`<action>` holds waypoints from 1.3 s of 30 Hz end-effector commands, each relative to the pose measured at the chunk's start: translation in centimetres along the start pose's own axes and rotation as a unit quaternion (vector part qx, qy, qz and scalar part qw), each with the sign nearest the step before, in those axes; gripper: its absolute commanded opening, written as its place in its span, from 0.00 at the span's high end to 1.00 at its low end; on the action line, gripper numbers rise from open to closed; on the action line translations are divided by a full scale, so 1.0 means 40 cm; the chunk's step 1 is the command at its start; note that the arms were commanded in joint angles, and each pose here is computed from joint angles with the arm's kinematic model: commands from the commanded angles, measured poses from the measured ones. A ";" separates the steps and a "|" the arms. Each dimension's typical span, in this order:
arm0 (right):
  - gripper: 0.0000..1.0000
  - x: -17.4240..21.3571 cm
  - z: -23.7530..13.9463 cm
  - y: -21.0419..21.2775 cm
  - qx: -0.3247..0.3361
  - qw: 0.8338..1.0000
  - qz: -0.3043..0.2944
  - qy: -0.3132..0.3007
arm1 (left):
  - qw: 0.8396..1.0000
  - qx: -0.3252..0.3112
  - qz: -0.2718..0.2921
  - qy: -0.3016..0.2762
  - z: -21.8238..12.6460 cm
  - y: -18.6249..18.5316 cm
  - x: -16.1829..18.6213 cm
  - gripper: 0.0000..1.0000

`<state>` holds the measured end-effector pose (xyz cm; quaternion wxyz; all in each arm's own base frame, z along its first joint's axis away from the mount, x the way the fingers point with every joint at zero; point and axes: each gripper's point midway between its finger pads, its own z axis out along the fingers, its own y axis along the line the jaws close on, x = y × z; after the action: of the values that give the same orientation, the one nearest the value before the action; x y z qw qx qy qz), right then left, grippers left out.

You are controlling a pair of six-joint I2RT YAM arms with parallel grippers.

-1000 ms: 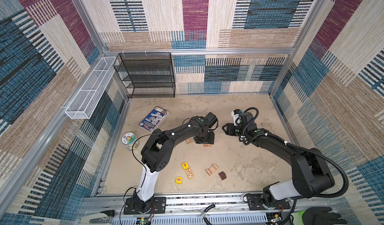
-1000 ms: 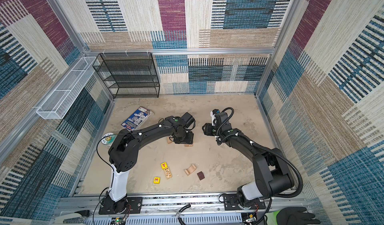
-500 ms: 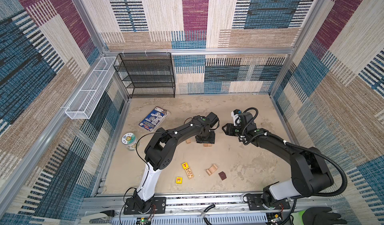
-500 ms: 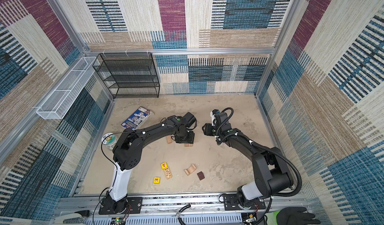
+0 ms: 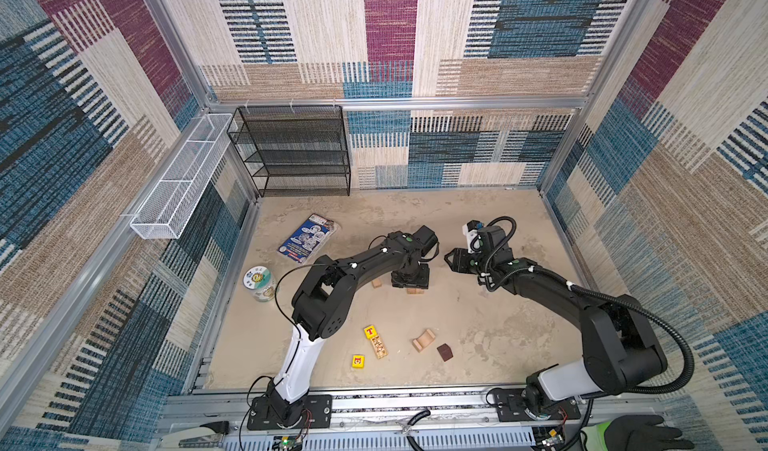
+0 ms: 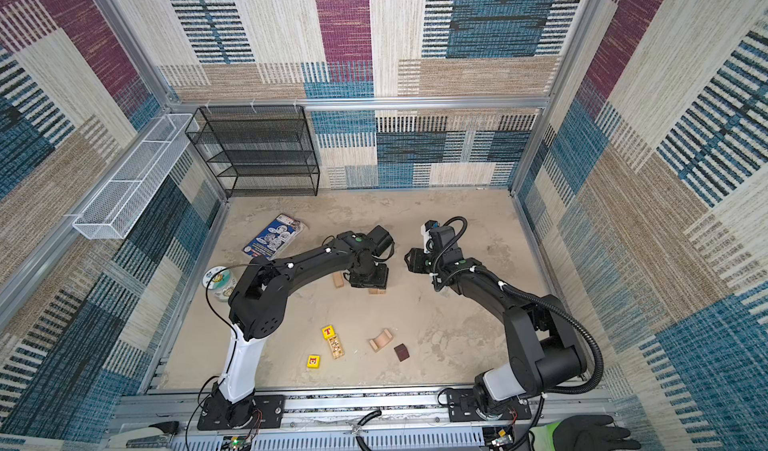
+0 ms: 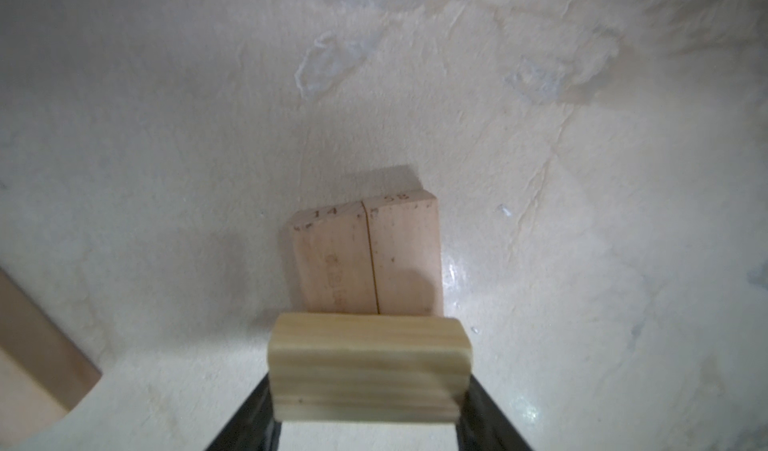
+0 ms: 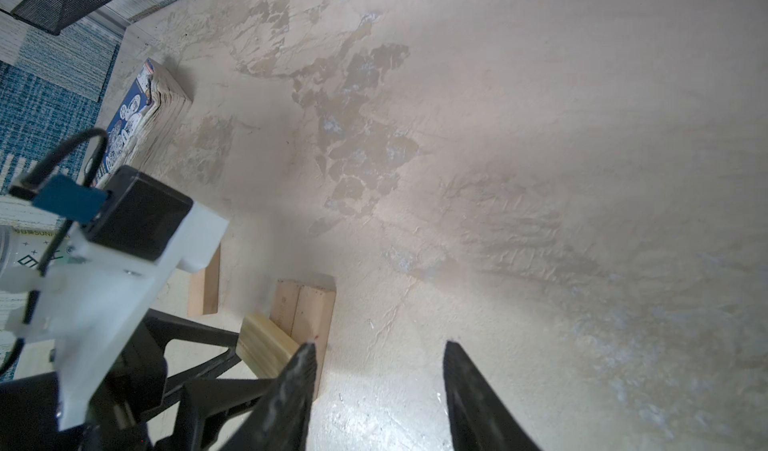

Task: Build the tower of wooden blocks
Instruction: 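Carry the pine block with the left gripper over the standing bars, then lay the pine block across the bar tops and open the left gripper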

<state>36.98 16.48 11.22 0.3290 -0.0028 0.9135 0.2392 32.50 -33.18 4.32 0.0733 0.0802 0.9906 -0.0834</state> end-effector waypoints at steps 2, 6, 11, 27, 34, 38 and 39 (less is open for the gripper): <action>0.48 -0.010 0.001 0.013 -0.016 1.000 -0.005 -0.011 | 1.000 0.003 -0.007 0.001 -0.004 -0.006 -0.003 0.35; 0.47 -0.011 -0.003 0.017 -0.019 1.000 -0.007 -0.012 | 1.000 0.004 -0.010 0.002 -0.002 -0.008 -0.001 0.33; 0.47 -0.013 -0.003 0.021 -0.022 1.000 -0.007 -0.011 | 1.000 0.006 -0.009 0.001 -0.005 -0.012 -0.003 0.29; 0.48 -0.083 -0.038 0.022 0.019 0.998 -0.048 -0.021 | 0.996 0.004 0.031 -0.080 -0.213 0.004 -0.043 0.28; 0.46 -0.082 -0.035 0.122 0.011 0.997 -0.081 0.006 | 0.961 -0.097 0.164 -0.199 -0.426 0.124 -0.133 0.28; 0.48 -0.031 -0.003 0.233 -0.071 0.982 -0.171 0.047 | 0.936 -0.106 0.234 -0.242 -0.496 0.166 -0.157 0.29; 0.49 -0.023 0.003 0.244 -0.083 0.976 -0.194 0.055 | 0.930 -0.109 0.243 -0.253 -0.504 0.175 -0.158 0.30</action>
<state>37.30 23.34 16.30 0.3319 -0.1373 0.9037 0.2330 36.53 -24.75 22.68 0.3125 0.2047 0.9275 -0.0140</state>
